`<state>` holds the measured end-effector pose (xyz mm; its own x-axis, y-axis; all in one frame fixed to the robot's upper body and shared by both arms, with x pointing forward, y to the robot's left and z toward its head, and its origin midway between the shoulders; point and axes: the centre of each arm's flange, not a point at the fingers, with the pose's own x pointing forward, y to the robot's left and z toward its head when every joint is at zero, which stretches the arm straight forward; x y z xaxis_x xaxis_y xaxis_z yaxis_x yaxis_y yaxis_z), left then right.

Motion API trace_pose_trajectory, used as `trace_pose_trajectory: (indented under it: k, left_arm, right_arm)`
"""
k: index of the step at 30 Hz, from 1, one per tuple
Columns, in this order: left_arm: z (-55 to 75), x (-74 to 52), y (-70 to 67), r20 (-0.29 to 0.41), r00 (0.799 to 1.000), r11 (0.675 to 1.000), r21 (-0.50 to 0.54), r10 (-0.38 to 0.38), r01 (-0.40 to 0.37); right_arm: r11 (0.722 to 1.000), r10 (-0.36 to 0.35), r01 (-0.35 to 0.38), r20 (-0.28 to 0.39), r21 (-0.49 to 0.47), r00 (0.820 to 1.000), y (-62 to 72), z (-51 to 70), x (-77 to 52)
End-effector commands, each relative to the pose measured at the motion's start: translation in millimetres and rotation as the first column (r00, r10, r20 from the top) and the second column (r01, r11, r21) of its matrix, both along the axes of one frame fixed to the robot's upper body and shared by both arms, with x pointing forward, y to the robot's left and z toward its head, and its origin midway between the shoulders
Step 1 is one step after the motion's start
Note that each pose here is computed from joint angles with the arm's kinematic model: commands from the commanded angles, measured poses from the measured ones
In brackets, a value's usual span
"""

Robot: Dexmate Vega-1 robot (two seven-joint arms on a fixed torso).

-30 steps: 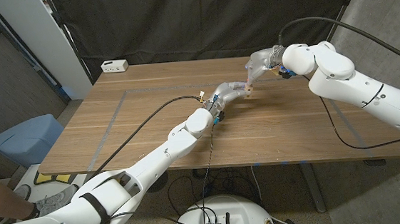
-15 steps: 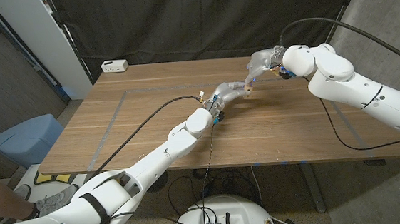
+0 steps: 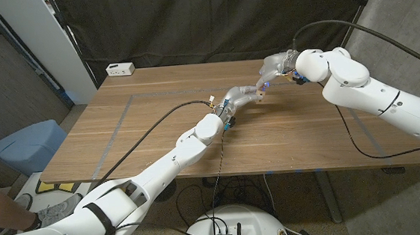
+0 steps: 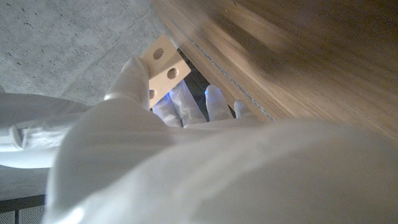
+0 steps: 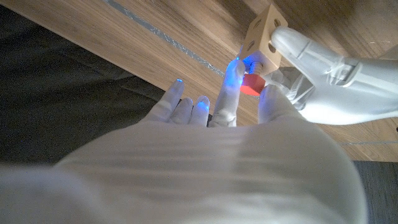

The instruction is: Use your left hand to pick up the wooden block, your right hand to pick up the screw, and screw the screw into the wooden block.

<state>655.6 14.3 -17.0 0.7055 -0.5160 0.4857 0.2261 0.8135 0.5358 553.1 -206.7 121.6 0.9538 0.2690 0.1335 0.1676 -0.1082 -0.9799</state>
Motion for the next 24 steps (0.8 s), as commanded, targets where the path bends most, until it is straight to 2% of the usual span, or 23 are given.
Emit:
trace_pose_trajectory:
  k: [1,24]
  left_arm:
    - [-0.3,0.2,-1.0,-0.001,1.0,1.0,0.005,-0.001,0.001]
    - [-1.7,0.2,0.3,0.0,1.0,1.0,-0.001,-0.001,0.001]
  right_arm:
    - [1.0,-0.017,0.017,0.012,-0.015,1.0,1.2,-1.5,-1.0]
    - [0.998,-0.053,0.053,-0.002,-0.038,0.999,1.1,-2.0,-8.7]
